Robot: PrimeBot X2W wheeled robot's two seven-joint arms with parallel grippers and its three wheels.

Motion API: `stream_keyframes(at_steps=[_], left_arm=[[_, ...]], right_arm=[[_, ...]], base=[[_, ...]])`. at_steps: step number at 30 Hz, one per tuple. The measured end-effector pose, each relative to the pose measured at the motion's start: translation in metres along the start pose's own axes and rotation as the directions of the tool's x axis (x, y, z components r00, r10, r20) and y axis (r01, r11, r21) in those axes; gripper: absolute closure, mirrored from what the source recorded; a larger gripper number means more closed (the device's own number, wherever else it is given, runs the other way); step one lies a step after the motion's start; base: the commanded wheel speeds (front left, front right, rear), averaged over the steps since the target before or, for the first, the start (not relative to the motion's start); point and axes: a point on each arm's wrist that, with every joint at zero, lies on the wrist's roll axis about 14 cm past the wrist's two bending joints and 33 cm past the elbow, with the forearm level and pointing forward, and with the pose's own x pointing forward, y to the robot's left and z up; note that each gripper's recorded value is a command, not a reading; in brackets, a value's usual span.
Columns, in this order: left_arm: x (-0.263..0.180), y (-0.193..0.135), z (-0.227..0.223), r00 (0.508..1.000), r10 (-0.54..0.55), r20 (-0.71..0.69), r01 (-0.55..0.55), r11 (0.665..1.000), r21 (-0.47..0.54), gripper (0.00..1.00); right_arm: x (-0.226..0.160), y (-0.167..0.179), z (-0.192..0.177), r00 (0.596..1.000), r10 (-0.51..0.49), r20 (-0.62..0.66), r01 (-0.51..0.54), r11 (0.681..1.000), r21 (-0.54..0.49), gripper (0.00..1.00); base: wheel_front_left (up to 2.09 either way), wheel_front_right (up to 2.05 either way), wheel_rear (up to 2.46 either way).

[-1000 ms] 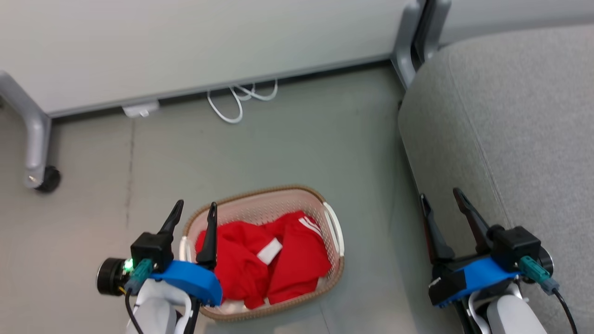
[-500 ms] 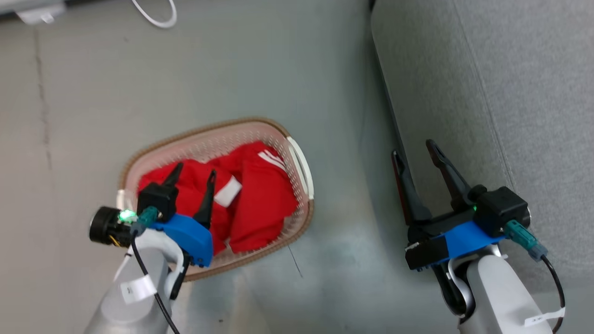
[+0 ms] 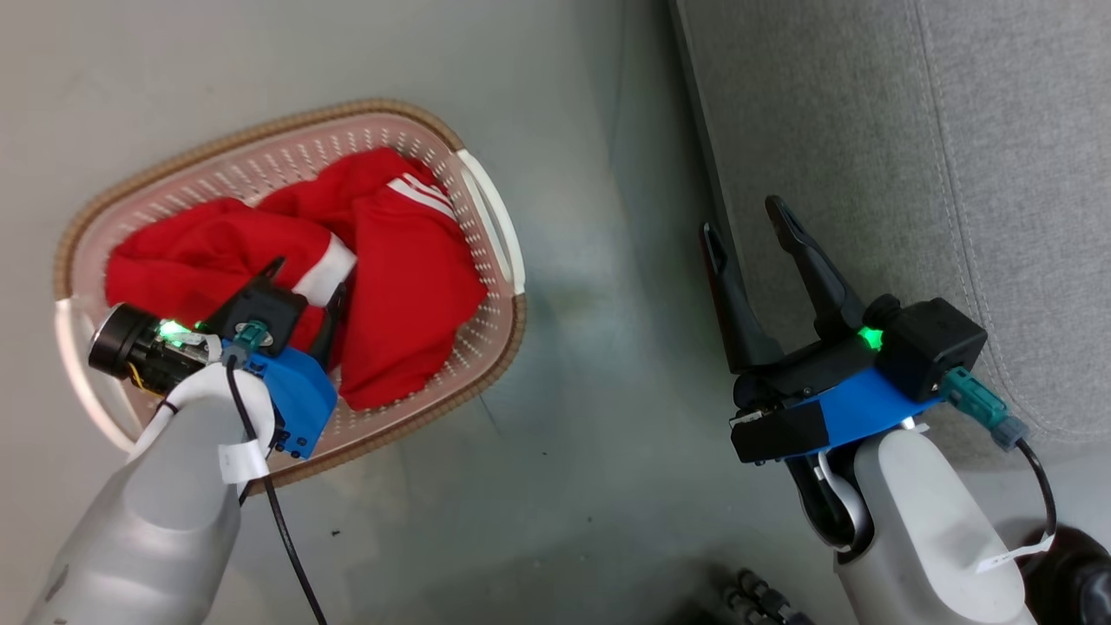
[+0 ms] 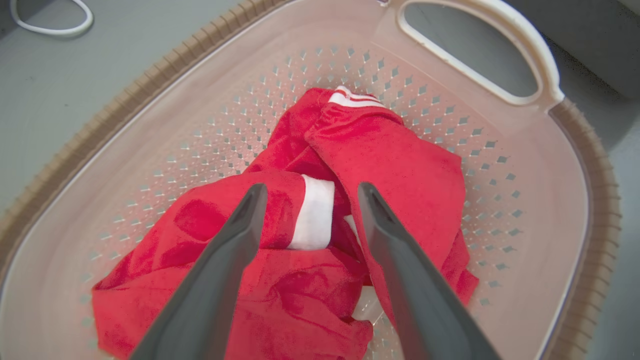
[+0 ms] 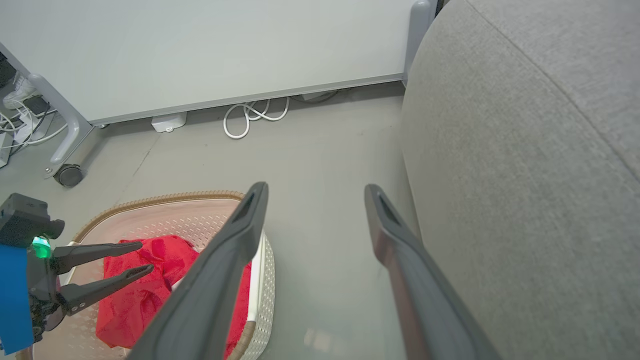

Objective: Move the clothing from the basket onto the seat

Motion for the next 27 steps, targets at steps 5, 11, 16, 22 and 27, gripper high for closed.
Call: stream_keyframes(at_steps=[5,11,16,22,27], left_arm=[[0.015,-0.013,-0.032,0.990,-0.086,-0.113,0.097,0.991,0.089,0.00],[0.026,-0.010,-0.053,0.974,-0.117,-0.192,0.145,0.980,0.134,0.00],[0.033,-0.004,-0.069,0.960,-0.121,-0.251,0.164,0.973,0.160,0.00],[0.039,0.001,-0.085,0.941,-0.126,-0.316,0.197,0.959,0.205,0.00],[0.042,0.007,-0.095,0.925,-0.121,-0.361,0.226,0.938,0.263,0.00]], right_arm=[[0.004,-0.006,-0.014,0.999,-0.012,-0.031,0.013,1.000,0.016,0.00],[0.008,-0.005,-0.030,0.998,-0.007,-0.065,0.009,0.999,0.036,0.00],[0.013,-0.004,-0.037,0.997,-0.001,-0.078,0.004,0.999,0.041,0.00],[0.014,-0.005,-0.047,0.995,-0.002,-0.101,0.007,0.999,0.047,0.00],[0.014,-0.007,-0.052,0.994,-0.006,-0.111,0.011,0.999,0.051,0.00]], base=[[0.00,0.00,0.00],[0.00,0.00,0.00],[0.00,0.00,0.00],[0.00,0.00,0.00],[0.00,0.00,0.00]])
